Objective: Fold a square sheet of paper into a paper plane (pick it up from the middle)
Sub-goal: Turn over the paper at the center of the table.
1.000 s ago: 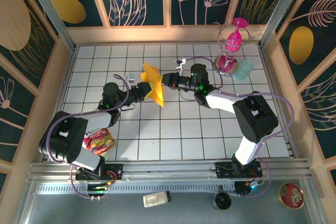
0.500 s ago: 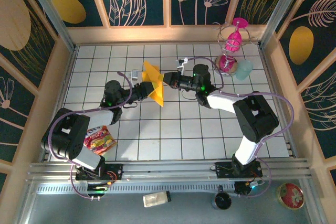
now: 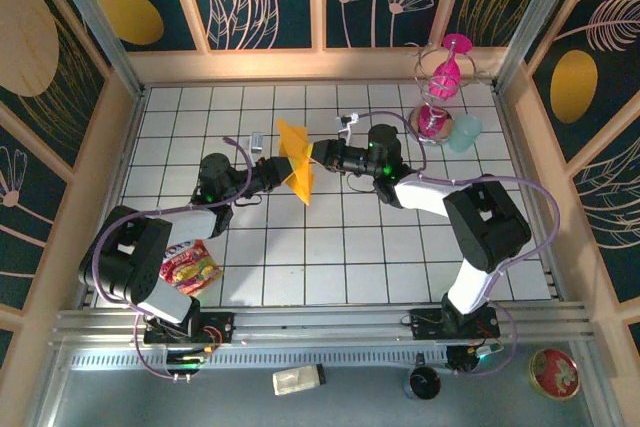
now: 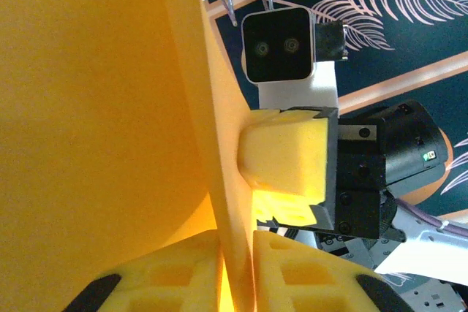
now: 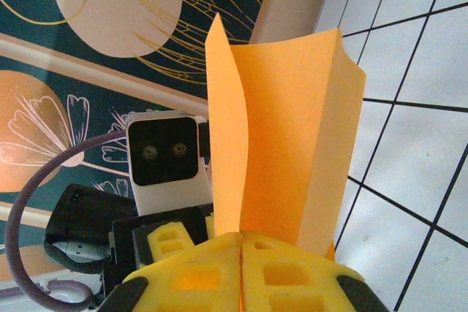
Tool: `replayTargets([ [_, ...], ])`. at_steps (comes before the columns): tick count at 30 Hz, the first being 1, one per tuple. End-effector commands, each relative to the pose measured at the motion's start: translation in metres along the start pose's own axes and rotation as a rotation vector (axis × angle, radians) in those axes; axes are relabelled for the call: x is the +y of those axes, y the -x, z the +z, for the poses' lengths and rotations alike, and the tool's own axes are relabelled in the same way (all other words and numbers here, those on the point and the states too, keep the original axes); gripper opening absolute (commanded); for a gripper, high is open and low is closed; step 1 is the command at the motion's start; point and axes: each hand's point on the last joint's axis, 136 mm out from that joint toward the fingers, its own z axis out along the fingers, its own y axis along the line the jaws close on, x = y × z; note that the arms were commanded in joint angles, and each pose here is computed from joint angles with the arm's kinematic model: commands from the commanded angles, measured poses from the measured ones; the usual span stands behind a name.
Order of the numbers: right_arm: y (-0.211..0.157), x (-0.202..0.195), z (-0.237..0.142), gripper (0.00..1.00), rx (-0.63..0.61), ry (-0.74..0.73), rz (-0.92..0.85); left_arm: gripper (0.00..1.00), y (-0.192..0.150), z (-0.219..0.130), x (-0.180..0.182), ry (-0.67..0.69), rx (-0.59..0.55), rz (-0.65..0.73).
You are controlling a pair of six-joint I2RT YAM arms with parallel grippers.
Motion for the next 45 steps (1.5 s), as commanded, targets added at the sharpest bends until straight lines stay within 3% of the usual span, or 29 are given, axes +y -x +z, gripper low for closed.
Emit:
replayTargets([
  [1, 0.013, 0.009, -0.018, 0.17, -0.049, -0.003, -0.047, 0.16, 0.005, 0.003, 0.0, 0.011, -0.013, 0.046],
  [8, 0.03, -0.017, -0.052, 0.38, -0.145, -0.203, -0.093, 0.12, 0.01, 0.0, 0.03, 0.224, -0.003, 0.118],
  [19, 0.044, -0.057, -0.125, 0.43, -0.319, -0.606, -0.162, 0.13, 0.049, -0.045, 0.085, 0.92, 0.045, 0.407],
  [29, 0.033, -0.079, -0.154, 0.42, -0.375, -0.745, -0.132, 0.14, 0.068, -0.064, 0.111, 1.495, 0.104, 0.708],
  [36, 0.029, -0.088, -0.168, 0.42, -0.4, -0.782, -0.1, 0.14, 0.053, -0.047, 0.143, 1.646, 0.191, 0.824],
  [45, 0.026, -0.095, -0.174, 0.43, -0.405, -0.799, -0.076, 0.14, 0.024, -0.015, 0.181, 1.707, 0.288, 0.898],
])
